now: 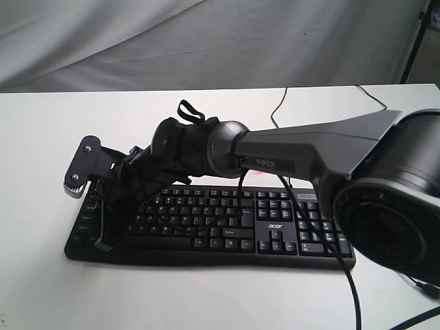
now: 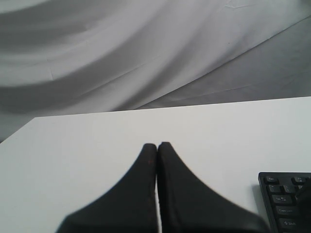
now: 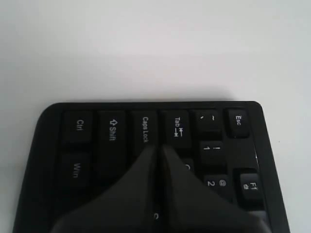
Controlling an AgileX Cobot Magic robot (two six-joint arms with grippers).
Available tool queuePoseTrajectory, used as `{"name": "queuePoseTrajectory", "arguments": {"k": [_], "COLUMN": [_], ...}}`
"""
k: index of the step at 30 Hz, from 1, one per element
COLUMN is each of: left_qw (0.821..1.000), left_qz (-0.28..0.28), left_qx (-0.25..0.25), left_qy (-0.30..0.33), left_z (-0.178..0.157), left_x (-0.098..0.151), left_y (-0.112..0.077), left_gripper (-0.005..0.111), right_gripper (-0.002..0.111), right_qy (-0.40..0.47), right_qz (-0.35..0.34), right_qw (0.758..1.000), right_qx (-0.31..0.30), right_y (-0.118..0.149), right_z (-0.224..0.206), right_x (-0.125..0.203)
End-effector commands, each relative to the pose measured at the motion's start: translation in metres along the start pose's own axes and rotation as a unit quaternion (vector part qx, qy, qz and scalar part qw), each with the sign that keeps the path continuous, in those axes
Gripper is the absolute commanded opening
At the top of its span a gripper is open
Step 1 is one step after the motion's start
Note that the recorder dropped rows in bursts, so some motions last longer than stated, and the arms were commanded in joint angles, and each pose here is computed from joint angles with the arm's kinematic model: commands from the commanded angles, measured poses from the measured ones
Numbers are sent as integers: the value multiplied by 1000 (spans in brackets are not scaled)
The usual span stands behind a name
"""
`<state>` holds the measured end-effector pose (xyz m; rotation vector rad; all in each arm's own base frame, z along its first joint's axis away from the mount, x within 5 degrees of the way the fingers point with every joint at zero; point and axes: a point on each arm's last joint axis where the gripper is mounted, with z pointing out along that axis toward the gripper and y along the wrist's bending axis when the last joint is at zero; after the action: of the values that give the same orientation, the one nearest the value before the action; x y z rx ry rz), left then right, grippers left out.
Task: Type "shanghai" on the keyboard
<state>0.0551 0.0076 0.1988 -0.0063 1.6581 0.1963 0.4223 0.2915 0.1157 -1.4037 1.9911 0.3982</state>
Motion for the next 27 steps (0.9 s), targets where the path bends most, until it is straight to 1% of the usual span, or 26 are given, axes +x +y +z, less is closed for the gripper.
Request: {"name": "queuePoseTrajectory", "arguments": {"k": [1,16,27], "left_qw": [1000,1000,1000], "left_qz": [-1,-1,-1], "left_qx": [2,2,2], "left_qy": [1,1,1], "left_z": [1,1,1], "left_x": [1,1,1], "left_y": [0,0,0], "left_gripper": [1,1,1], "right_gripper": [0,0,0], "right_qy": [-1,10,-6], "right_qz": [-2,2,-19], "right_qw": [1000,1000,1000], "right_qx": [2,-13,-12], "right_y": [-1,3,1], "right_z": [0,8,-19], "right_x": [0,7,-15]}}
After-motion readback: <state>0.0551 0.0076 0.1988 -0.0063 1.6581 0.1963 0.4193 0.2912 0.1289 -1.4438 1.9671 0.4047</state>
